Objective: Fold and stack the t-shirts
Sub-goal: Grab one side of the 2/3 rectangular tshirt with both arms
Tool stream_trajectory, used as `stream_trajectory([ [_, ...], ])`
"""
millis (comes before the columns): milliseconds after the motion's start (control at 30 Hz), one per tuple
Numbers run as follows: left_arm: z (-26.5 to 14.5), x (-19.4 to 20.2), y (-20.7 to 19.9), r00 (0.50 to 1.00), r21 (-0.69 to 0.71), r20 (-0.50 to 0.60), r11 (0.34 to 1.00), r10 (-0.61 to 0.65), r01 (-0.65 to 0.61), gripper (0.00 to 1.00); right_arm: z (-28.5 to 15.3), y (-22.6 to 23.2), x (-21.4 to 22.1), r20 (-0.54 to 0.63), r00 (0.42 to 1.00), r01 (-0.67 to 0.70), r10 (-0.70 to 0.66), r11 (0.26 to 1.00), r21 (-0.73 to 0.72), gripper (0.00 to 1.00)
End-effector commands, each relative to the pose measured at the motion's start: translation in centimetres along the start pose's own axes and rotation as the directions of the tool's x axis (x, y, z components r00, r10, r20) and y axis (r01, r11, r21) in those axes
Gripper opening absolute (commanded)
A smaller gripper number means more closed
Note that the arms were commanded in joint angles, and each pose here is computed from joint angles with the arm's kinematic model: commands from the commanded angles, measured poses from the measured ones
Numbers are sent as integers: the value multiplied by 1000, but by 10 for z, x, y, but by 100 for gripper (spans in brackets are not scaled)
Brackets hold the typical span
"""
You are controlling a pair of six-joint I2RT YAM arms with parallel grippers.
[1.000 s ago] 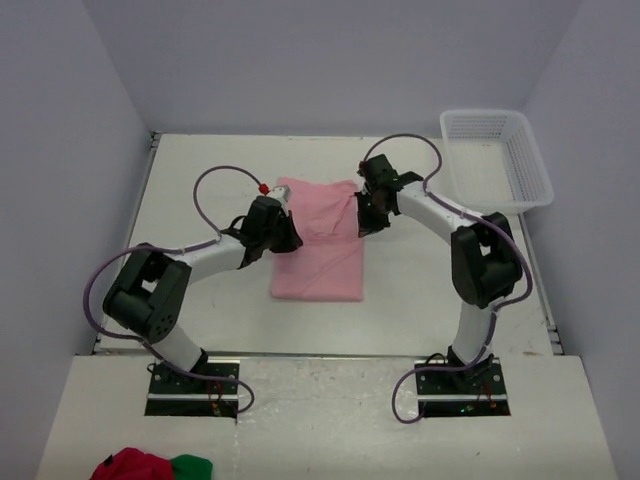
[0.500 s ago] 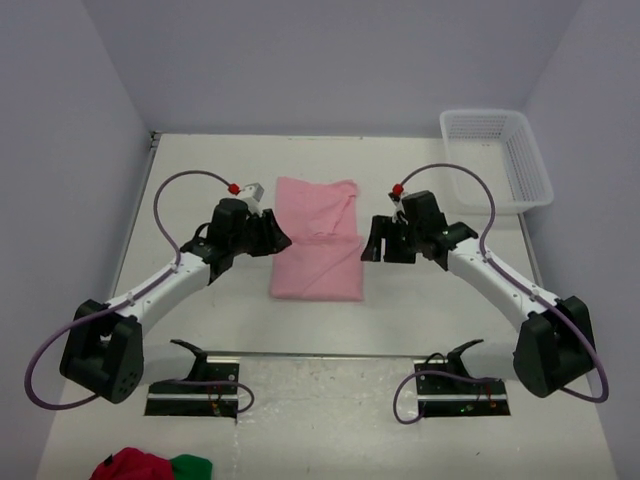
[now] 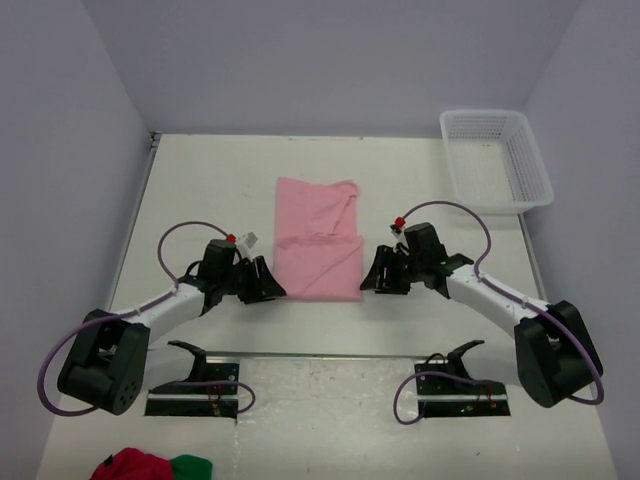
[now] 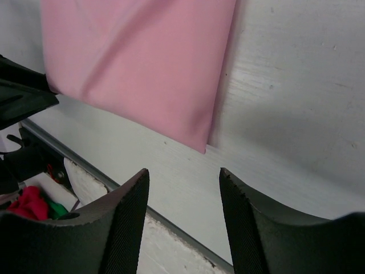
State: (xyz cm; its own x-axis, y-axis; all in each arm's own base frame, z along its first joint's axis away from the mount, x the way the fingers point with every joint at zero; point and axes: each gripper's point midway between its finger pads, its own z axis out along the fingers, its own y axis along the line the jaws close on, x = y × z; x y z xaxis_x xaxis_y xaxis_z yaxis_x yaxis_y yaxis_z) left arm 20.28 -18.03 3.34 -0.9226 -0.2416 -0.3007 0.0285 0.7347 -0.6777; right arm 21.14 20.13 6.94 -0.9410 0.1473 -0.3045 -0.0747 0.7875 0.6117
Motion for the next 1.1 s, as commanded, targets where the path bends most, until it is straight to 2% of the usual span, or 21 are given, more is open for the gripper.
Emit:
stream_trajectory([
  [0, -4, -12, -21, 998, 105, 46, 994, 36, -41, 47, 8, 10, -4, 19, 999, -24, 25, 997, -80, 53],
  [167, -1, -13, -20, 999, 106, 42, 994, 36, -40, 49, 10, 3, -2, 14, 1000, -24, 24, 999, -48, 53],
  [433, -7, -17, 12, 999, -112, 39, 993, 27, -22, 51, 4, 6, -7, 38, 999, -7, 8, 999, -40, 54],
  [567, -17, -15, 5, 999, -104, 52, 995, -4, 9, 47, 7, 4, -8, 33, 999, -8, 9, 999, -33, 54],
  [733, -28, -31, -8, 992, -89, 118, 996, 34, -23, 46, 8, 6, -8, 32, 999, -9, 11, 999, -44, 54],
  [867, -18, -26, 0, 998, -115, 54, 993, 25, -19, 51, 5, 6, -8, 37, 999, -5, 7, 999, -42, 54],
  [1067, -8, -24, 11, 999, -140, 31, 990, 15, -10, 55, -1, 5, -8, 55, 998, 10, -8, 1000, -29, 54],
])
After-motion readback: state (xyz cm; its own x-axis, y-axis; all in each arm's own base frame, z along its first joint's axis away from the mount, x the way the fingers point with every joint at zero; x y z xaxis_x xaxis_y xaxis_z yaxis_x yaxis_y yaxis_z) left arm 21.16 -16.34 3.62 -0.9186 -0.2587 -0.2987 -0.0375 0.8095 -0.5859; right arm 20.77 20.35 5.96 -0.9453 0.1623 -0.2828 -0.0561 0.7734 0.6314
